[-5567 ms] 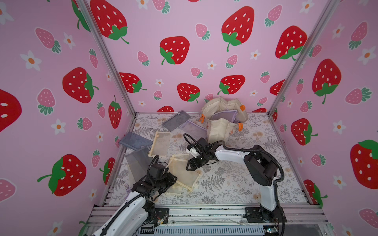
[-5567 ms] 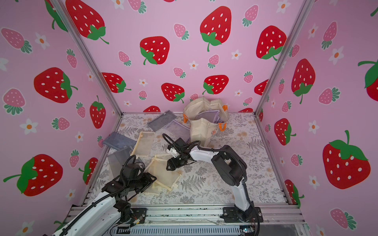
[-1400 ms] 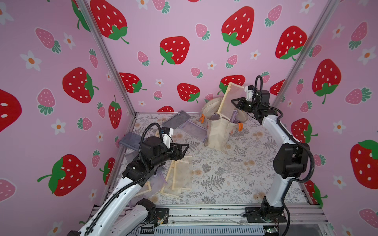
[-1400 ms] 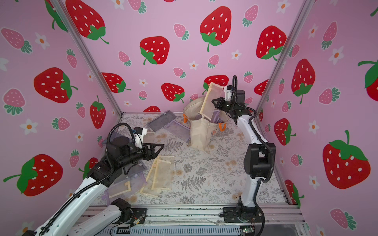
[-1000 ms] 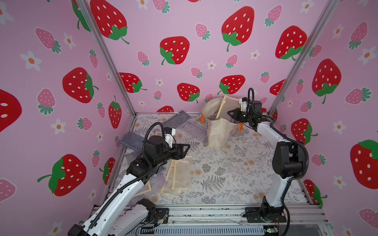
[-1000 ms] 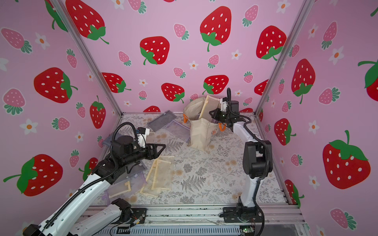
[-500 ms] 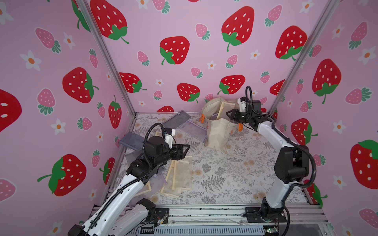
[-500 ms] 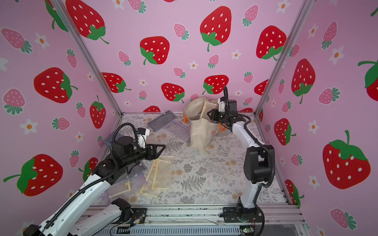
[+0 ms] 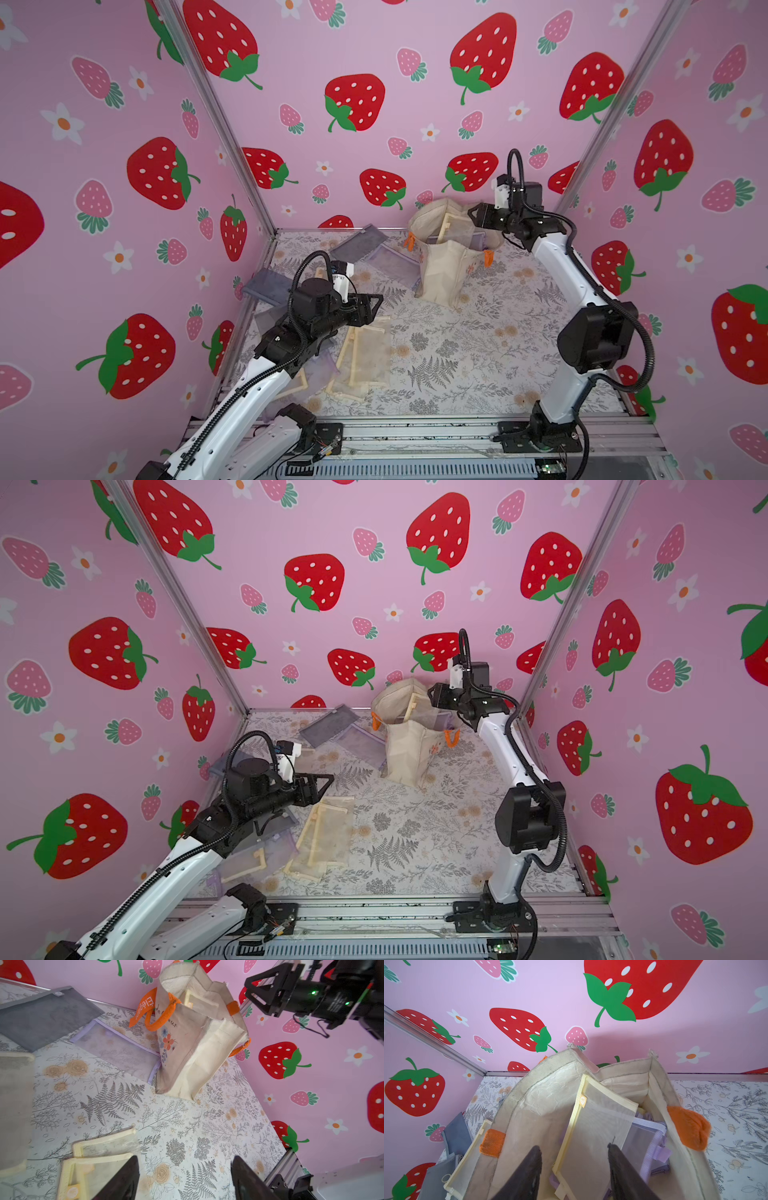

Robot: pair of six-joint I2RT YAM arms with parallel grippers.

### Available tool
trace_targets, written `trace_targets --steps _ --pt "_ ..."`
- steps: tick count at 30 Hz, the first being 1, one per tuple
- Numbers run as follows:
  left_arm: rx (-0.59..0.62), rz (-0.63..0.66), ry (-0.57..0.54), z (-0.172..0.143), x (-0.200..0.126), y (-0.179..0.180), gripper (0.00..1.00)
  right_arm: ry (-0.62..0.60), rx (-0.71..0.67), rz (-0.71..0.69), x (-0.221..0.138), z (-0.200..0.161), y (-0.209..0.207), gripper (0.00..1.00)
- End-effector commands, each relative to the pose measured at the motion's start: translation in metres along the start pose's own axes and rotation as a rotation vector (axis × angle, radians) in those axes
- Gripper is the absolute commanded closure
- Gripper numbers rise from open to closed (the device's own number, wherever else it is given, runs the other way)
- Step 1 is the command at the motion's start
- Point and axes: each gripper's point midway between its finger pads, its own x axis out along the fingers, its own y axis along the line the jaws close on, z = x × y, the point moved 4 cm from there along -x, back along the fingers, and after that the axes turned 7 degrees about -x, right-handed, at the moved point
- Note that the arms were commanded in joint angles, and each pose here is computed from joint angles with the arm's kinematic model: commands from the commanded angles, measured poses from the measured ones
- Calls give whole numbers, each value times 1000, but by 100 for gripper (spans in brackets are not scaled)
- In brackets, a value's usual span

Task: Put the pencil pouch into the canvas bag
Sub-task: Place the pencil pouch in the canvas bag, then pick up the pencil pouch.

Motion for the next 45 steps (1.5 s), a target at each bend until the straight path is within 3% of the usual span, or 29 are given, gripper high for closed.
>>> trace_targets --steps 1,5,11,17,20,26,34,40,45 --pt "-53 182 88 -9 2 26 28 66 -121 21 -18 -14 33 40" --pt "-159 292 219 -34 7 61 29 130 -232 74 -52 -48 80 30" --pt "-346 315 300 -69 13 100 30 251 -257 187 -99 -131 137 23" --pt "-417 367 361 -99 24 127 31 467 -183 314 -80 -247 177 21" --pt "-438 412 369 -108 27 137 31 524 -142 397 -61 -285 200 21" --pt "-480 493 335 -117 32 158 31 571 -73 542 -20 -321 241 22" --pt "-524 512 363 -134 39 173 31 651 -58 598 16 -358 266 23" --pt "-572 465 376 -145 46 173 32 675 -45 593 28 -375 264 25" --pt "-639 388 377 -154 55 169 34 679 -27 612 33 -377 268 33"
